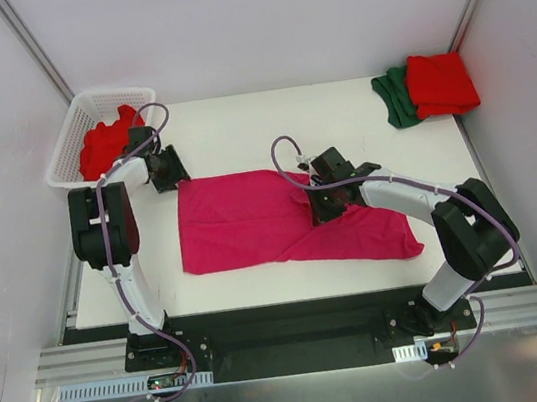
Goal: Fold and stack the t-shirts
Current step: Grap the side of the flattened tshirt furthest away from the robot with both arms
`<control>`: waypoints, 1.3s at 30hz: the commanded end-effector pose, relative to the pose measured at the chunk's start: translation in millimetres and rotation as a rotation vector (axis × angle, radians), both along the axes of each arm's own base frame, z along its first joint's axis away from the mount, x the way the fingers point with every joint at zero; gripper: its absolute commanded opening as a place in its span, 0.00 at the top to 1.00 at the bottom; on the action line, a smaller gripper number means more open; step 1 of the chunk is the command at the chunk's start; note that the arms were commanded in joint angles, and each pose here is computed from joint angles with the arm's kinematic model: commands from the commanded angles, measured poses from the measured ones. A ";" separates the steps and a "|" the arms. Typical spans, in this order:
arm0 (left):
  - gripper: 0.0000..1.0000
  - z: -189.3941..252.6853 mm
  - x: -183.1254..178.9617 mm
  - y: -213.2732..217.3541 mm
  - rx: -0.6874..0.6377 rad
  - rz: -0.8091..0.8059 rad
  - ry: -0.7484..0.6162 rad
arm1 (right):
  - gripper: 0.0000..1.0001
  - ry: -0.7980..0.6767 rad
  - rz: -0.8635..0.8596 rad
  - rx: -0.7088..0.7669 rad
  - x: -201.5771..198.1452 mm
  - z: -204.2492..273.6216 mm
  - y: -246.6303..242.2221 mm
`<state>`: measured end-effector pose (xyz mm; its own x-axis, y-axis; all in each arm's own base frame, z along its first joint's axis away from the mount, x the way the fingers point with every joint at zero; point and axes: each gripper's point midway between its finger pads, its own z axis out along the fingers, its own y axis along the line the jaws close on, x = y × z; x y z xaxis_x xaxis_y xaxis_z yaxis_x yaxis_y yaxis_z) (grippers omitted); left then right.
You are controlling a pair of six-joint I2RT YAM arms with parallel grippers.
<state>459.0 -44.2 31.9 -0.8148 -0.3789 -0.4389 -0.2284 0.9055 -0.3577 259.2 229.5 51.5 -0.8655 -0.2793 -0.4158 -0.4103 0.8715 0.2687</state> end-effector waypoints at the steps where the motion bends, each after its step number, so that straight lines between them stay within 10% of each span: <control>1: 0.49 3.9 6.0 12.3 0.019 0.053 0.018 | 0.99 -0.053 0.001 0.024 5.6 22.1 3.2; 15: 1.00 3.5 6.1 13.9 0.027 0.058 0.027 | 0.99 -0.053 0.000 0.019 4.3 20.9 2.0; 39: 1.00 24.8 -16.1 14.2 0.032 0.058 -0.001 | 0.99 -0.288 -0.505 -0.263 50.0 91.2 -116.1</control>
